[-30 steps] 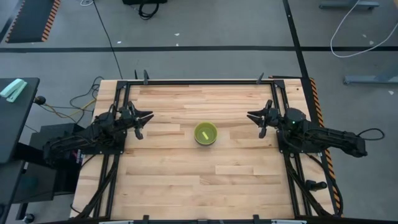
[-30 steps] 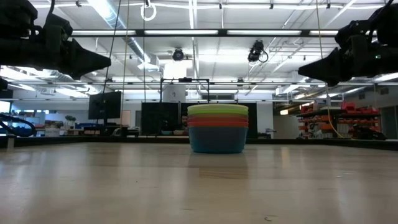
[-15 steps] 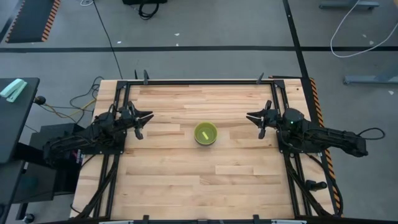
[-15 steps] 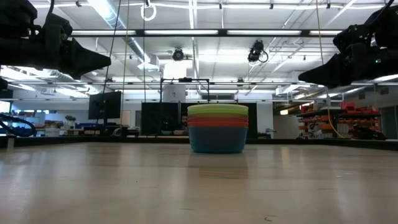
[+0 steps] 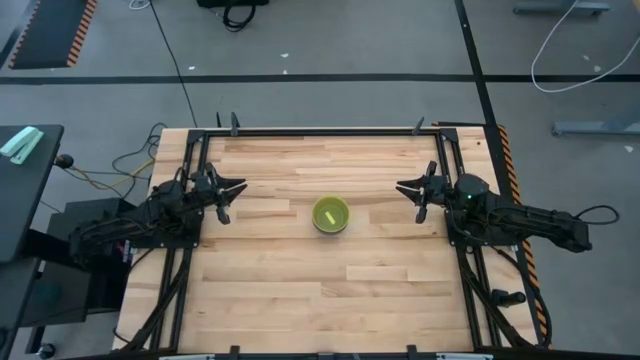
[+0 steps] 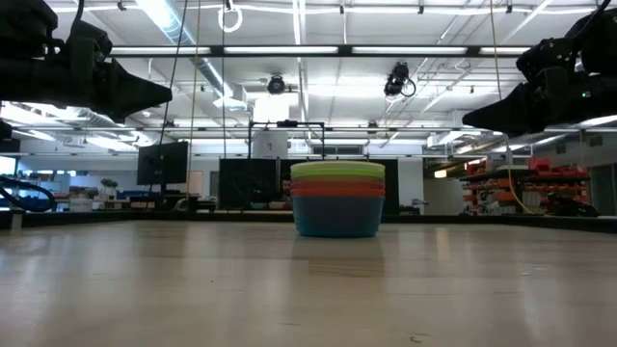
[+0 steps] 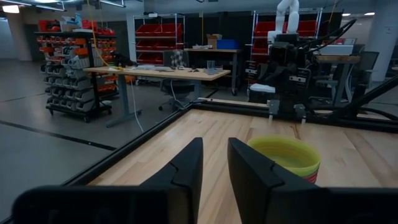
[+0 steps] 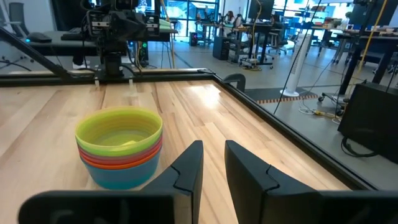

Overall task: Nest bowls inside each other
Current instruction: Return to Home Position

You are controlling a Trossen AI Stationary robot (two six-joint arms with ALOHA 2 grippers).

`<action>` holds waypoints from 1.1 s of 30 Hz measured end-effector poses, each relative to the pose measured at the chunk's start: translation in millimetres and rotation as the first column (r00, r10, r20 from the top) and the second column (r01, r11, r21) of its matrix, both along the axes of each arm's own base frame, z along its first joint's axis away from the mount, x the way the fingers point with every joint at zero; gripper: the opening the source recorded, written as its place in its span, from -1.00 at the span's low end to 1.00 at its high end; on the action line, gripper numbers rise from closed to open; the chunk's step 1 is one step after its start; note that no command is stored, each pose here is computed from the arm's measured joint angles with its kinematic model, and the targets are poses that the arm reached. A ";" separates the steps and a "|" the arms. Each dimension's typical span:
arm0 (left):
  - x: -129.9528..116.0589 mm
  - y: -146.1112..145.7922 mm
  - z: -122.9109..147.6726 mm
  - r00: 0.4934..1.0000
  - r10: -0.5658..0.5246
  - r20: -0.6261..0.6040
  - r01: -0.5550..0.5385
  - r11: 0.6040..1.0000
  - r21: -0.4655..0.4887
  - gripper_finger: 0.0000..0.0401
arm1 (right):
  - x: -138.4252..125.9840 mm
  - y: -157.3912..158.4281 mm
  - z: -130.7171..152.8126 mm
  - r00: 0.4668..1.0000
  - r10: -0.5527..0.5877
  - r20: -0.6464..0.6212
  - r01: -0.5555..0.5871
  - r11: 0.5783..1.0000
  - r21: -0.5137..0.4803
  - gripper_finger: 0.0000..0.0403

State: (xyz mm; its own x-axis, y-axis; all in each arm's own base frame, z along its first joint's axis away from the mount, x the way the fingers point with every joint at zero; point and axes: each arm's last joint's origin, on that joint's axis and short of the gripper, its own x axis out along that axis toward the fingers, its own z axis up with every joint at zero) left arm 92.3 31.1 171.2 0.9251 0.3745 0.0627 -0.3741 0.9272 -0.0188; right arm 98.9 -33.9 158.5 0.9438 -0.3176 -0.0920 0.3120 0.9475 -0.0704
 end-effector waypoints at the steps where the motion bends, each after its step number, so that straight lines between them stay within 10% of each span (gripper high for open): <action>1: 0.0 0.0 0.0 1.000 0.000 0.000 0.000 1.000 0.000 -0.60 | 0.0 0.0 0.0 1.000 0.000 0.000 0.000 1.000 0.000 -0.63; 33: 0.0 0.0 0.0 1.000 0.000 0.000 0.000 1.000 0.000 -0.56 | 0.0 0.0 0.0 1.000 0.000 0.000 0.000 1.000 0.000 -0.63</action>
